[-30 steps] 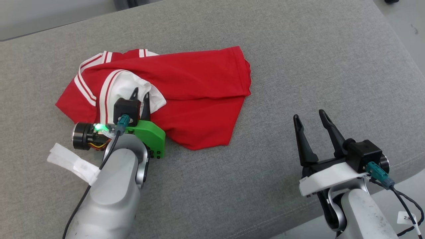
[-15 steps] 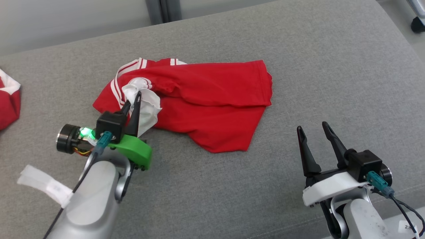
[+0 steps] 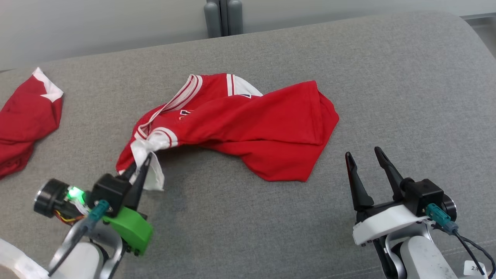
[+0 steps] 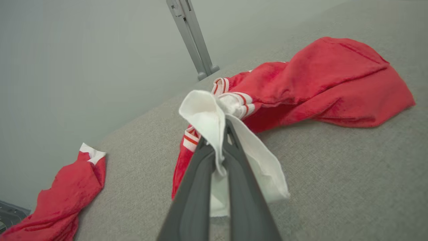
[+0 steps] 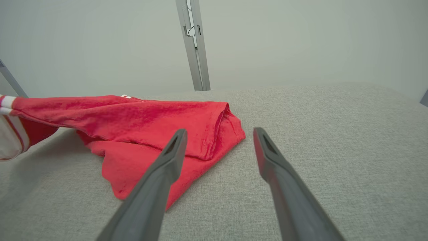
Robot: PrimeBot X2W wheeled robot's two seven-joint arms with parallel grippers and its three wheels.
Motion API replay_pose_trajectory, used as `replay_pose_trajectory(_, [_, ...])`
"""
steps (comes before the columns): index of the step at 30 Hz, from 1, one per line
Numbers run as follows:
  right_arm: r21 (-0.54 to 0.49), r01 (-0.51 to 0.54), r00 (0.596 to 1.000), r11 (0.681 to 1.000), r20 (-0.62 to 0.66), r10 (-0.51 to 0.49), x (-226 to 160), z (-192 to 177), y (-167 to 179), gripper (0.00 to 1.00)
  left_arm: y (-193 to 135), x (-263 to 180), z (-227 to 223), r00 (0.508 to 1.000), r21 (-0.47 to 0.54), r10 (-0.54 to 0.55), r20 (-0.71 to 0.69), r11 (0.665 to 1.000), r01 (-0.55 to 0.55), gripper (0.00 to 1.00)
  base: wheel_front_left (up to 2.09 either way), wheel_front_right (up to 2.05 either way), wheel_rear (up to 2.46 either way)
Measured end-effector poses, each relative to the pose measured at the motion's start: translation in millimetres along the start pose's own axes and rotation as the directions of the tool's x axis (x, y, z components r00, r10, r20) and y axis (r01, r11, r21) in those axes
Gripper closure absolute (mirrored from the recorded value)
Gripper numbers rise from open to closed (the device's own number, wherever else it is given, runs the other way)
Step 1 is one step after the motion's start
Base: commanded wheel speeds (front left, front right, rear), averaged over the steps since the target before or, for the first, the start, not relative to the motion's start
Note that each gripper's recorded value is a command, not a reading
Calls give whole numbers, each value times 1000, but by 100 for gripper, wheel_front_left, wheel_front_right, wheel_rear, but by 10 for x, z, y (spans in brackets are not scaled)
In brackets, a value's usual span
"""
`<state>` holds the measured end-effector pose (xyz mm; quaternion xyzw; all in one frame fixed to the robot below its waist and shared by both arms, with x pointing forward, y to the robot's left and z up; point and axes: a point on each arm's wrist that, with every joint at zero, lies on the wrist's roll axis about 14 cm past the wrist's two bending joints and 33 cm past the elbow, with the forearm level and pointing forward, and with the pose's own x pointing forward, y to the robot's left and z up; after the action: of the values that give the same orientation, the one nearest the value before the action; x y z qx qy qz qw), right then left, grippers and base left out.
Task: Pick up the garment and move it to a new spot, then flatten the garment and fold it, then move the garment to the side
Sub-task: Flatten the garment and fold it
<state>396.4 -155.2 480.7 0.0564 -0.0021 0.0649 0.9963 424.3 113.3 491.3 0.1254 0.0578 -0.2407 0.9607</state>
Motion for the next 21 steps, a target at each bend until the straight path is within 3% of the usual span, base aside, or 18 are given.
replay_pose_trajectory(7, [-6, 16, 1000, 1000, -9, -17, 9, -30, -63, 0, -618, -37, -337, 988, -113, -137, -76, 985, 128, 100, 0, 0, 0])
replay_pose_trajectory(13, [-15, 30, 999, 999, -11, -30, 12, -33, -116, 0, -954, 15, -539, 977, -192, -191, -99, 967, 169, 100, 0, 0, 0])
replay_pose_trajectory(14, [-15, 32, 999, 999, -12, -32, 9, -35, -121, 0, -981, 35, -539, 977, -202, -189, -93, 965, 167, 95, 0, 0, 0])
replay_pose_trajectory(15, [-15, 33, 999, 999, -13, -33, 6, -38, -126, 0, -1007, 63, -521, 980, -216, -183, -78, 963, 163, 62, 0, 0, 0])
replay_pose_trajectory(16, [-15, 35, 999, 999, -14, -35, 4, -42, -133, 0, -1033, 92, -494, 982, -229, -177, -58, 960, 160, 0, 0, 0, 0])
replay_pose_trajectory(21, [-15, 41, 999, 999, -14, -41, 3, -41, -151, 0, -1120, 123, -478, 989, -280, -150, -20, 950, 138, 0, 0, 0, 0])
